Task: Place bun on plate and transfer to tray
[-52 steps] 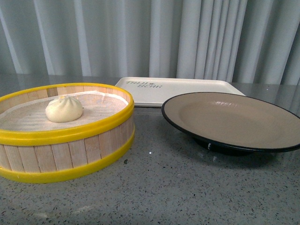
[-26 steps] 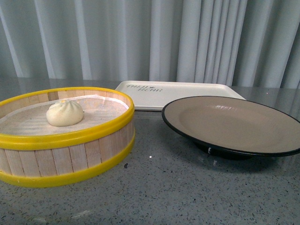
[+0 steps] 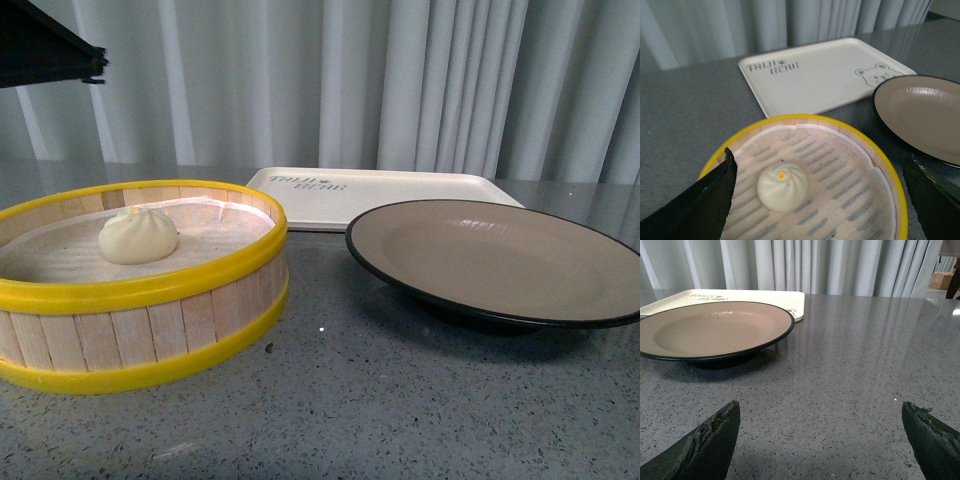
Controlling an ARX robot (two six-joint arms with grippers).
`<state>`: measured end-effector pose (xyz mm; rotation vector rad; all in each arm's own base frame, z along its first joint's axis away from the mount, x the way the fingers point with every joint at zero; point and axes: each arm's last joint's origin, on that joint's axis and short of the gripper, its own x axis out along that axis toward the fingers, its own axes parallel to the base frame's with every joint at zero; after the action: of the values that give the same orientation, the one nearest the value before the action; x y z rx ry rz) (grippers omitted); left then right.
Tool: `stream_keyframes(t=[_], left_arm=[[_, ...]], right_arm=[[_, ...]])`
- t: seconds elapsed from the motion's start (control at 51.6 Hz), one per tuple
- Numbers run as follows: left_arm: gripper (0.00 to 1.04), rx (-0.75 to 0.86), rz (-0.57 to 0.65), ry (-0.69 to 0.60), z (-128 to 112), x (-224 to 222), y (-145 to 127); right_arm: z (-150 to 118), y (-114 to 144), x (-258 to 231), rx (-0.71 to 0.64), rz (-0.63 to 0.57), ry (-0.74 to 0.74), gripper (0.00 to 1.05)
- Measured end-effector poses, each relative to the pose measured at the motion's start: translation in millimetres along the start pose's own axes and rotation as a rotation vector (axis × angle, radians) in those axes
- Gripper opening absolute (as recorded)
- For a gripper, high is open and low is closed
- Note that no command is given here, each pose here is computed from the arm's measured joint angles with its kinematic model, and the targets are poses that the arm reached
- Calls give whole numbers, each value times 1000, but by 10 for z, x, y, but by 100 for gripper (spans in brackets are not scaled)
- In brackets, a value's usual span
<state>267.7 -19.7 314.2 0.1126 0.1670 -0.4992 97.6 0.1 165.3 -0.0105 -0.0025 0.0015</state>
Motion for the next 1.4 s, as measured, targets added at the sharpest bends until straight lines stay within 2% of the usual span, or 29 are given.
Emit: stream_keyframes(t=[0.136, 0.465, 0.95, 1.395], left_arm=[[98, -28, -55, 73, 7, 245, -52], [98, 59, -18, 189, -157, 579, -103], [98, 50, 57, 271, -257, 920, 19], [98, 34, 83, 313, -341, 943, 92]], right_arm=[[0, 0, 0, 0, 0, 0, 96], [0, 0, 0, 0, 0, 0, 96], [0, 0, 0, 0, 0, 0, 96], [0, 0, 0, 0, 0, 0, 96]])
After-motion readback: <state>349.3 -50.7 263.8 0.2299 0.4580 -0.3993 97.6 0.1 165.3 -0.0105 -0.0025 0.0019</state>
